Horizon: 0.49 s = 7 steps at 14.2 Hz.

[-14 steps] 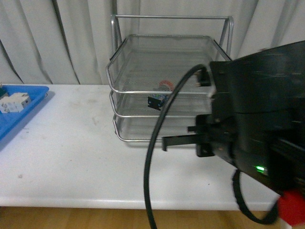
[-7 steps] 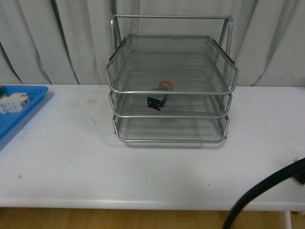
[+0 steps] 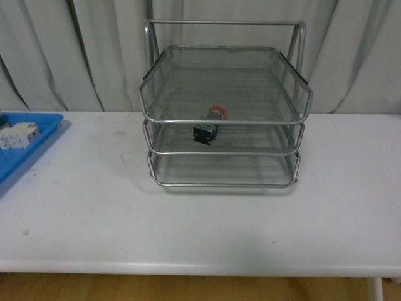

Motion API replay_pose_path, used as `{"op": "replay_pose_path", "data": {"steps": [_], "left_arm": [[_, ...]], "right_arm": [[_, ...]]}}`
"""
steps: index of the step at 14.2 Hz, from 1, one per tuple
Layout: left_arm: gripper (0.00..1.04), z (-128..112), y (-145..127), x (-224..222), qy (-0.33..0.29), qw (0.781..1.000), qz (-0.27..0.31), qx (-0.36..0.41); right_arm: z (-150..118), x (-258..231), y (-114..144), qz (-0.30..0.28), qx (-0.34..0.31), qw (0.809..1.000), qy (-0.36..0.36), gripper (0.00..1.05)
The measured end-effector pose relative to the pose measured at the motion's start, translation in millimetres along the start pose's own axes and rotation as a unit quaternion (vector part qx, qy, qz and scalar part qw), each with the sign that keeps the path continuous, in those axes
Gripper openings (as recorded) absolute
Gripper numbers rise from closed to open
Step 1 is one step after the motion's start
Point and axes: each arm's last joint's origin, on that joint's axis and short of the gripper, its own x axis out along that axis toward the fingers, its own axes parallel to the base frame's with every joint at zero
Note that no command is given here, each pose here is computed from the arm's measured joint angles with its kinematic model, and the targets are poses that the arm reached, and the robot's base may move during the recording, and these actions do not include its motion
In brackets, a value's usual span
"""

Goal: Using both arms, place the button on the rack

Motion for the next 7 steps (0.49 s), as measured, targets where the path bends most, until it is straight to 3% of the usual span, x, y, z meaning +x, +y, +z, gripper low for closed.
{"op": "replay_pose_path", "data": {"steps": [3,7], "left_arm": [[0.98,0.0,0.0,0.0,0.0,1.0,0.0,0.0],[0.98,0.0,0.0,0.0,0.0,1.0,0.0,0.0]], "right_arm": [[15.7,-18.1,-10.2,0.004,0.002,1.0,-0.014,0.02],[17.3,-34.5,-19.3,-0.002,0.002,1.0,-0.015,0.02]]}}
